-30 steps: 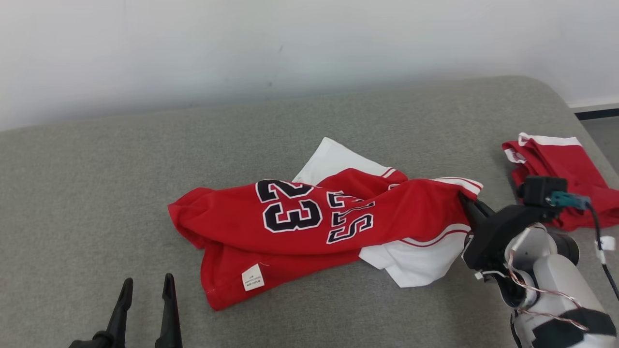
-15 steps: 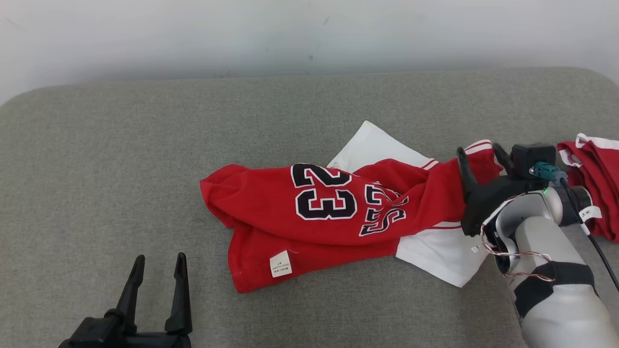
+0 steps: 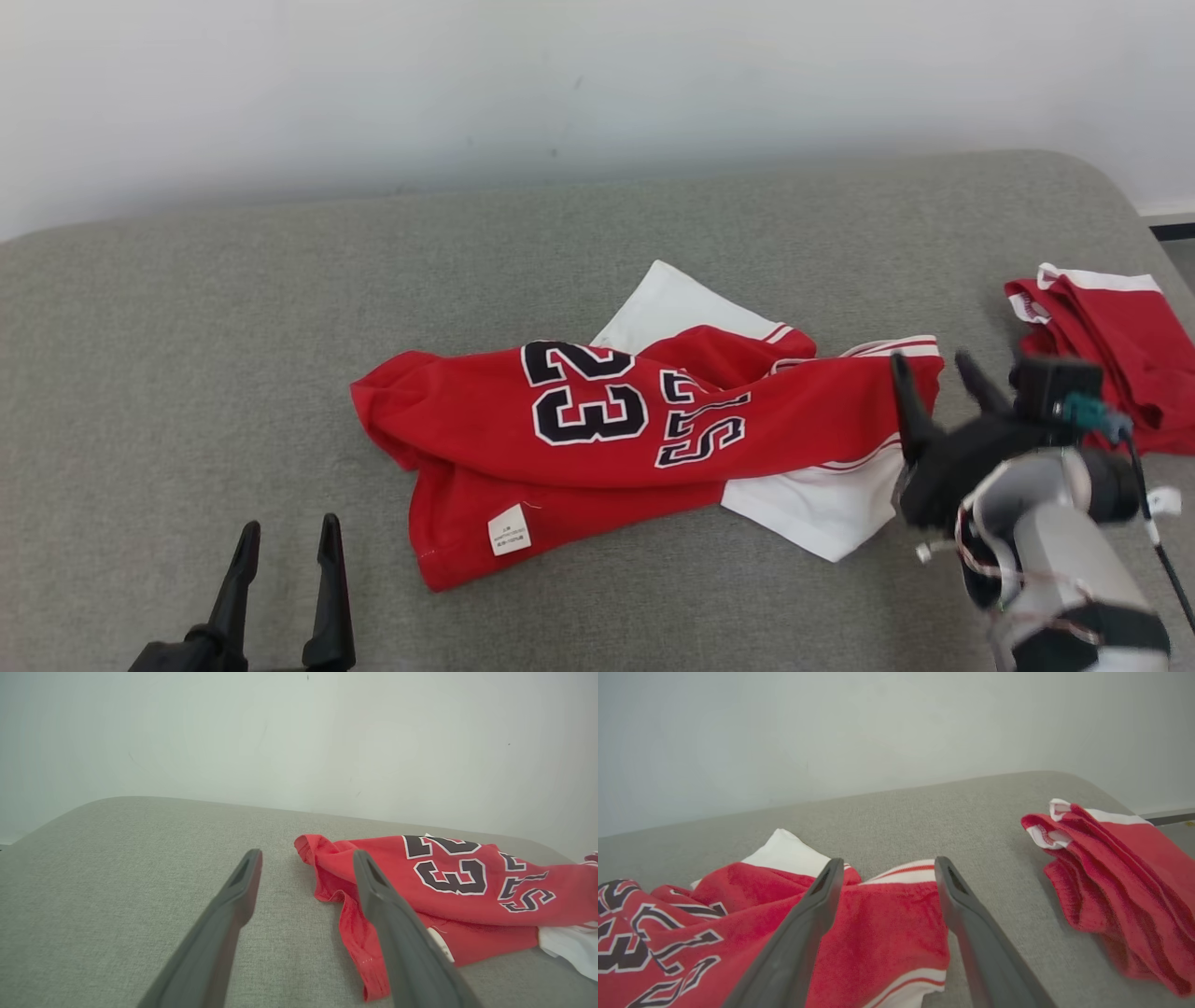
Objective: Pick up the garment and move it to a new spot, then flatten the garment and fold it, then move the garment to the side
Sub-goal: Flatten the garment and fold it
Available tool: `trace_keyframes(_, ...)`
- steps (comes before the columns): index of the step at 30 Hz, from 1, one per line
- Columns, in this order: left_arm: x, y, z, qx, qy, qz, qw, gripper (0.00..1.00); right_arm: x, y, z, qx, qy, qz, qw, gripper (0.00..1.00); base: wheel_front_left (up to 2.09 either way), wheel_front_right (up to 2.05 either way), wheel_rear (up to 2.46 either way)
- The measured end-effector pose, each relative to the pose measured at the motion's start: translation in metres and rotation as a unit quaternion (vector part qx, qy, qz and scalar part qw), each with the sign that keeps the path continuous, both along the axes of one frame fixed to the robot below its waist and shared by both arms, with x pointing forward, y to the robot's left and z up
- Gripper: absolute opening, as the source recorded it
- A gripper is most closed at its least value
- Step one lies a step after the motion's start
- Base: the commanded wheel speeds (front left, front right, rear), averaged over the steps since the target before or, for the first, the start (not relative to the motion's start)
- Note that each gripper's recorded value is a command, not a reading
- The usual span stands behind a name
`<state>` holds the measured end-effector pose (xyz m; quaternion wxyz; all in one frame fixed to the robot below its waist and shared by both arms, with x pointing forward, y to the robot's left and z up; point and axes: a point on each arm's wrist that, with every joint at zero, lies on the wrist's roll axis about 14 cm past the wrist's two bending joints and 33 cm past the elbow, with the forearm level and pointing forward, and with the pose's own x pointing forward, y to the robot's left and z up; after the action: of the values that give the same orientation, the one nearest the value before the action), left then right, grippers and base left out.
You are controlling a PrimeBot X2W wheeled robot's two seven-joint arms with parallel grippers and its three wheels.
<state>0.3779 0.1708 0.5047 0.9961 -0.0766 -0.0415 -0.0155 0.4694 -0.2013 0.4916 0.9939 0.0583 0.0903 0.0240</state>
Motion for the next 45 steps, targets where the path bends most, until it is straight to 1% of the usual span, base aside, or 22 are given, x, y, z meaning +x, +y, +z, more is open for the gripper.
trace_keyframes(4,-0.001,-0.006,0.001,-0.001,-0.001,-0.009,1.000,1.00,-0.043,-0.007,-0.038,0.014,0.084,-0.005,0.996,1.00,0.00,0.00,0.00)
trace_keyframes(7,0.001,-0.010,0.003,-0.002,-0.005,-0.015,1.000,1.00,-0.072,-0.003,-0.064,0.027,0.144,-0.003,0.989,1.00,0.00,0.00,0.00)
trace_keyframes(9,0.002,-0.011,0.002,-0.002,-0.003,-0.017,1.000,1.00,-0.084,0.001,-0.075,0.033,0.172,-0.001,0.985,1.00,0.00,0.00,0.00)
trace_keyframes(14,0.005,-0.011,-0.001,-0.002,0.001,-0.019,1.000,1.00,-0.086,0.006,-0.084,0.025,0.201,0.002,0.979,1.00,0.00,0.00,0.00)
trace_keyframes(17,0.004,-0.008,-0.003,-0.001,0.003,-0.015,1.000,1.00,-0.085,0.012,-0.092,0.023,0.225,0.008,0.974,1.00,0.00,0.00,0.00)
trace_keyframes(19,0.003,-0.005,-0.004,0.000,0.005,-0.011,1.000,1.00,-0.083,0.017,-0.102,0.010,0.250,0.017,0.968,1.00,0.00,0.00,0.00)
trace_keyframes(23,0.001,0.001,-0.006,0.001,0.008,-0.003,1.000,1.00,-0.077,0.019,-0.110,0.011,0.269,0.017,0.963,1.00,0.00,0.00,0.00)
trace_keyframes(24,0.001,0.002,-0.006,0.001,0.009,0.000,1.000,1.00,-0.074,0.019,-0.111,0.011,0.272,0.018,0.962,0.55,0.00,0.00,0.00)
trace_keyframes(25,0.001,0.003,-0.007,0.001,0.009,0.000,1.000,1.00,-0.072,0.020,-0.110,0.010,0.268,0.018,0.963,0.22,0.00,0.00,0.00)
trace_keyframes(26,0.001,0.003,-0.007,0.001,0.009,0.001,1.000,1.00,-0.069,0.021,-0.108,0.010,0.262,0.018,0.965,0.00,0.00,0.00,0.00)
trace_keyframes(28,0.000,0.004,-0.006,0.001,0.009,0.002,1.000,1.00,-0.064,0.022,-0.101,0.008,0.244,0.020,0.969,0.00,0.00,0.00,0.00)
trace_keyframes(30,0.000,0.003,-0.005,0.002,0.008,0.003,1.000,1.00,-0.057,0.024,-0.087,0.007,0.213,0.021,0.977,0.00,0.00,0.00,0.00)
trace_keyframes(33,-0.002,0.002,-0.004,0.001,0.006,0.002,1.000,1.00,-0.047,0.022,-0.056,0.002,0.153,0.019,0.988,0.00,0.00,0.00,0.00)
trace_keyframes(36,-0.005,0.001,-0.002,0.001,0.003,0.002,1.000,1.00,-0.051,0.021,-0.030,0.003,0.113,0.019,0.993,0.00,0.00,0.00,0.00)
trace_keyframes(39,-0.009,-0.001,-0.002,0.001,0.004,0.000,1.000,1.00,-0.068,0.013,-0.017,-0.001,0.111,0.012,0.994,0.00,0.00,0.00,0.00)
trace_keyframes(42,-0.009,-0.005,0.001,0.001,-0.001,-0.005,1.000,1.00,-0.096,-0.005,-0.020,-0.017,0.142,-0.011,0.990,0.00,0.00,0.00,0.00)
trace_keyframes(45,-0.009,-0.009,0.002,0.000,-0.002,-0.011,1.000,1.00,-0.120,-0.021,-0.027,-0.016,0.178,-0.034,0.983,0.00,0.00,0.00,0.00)
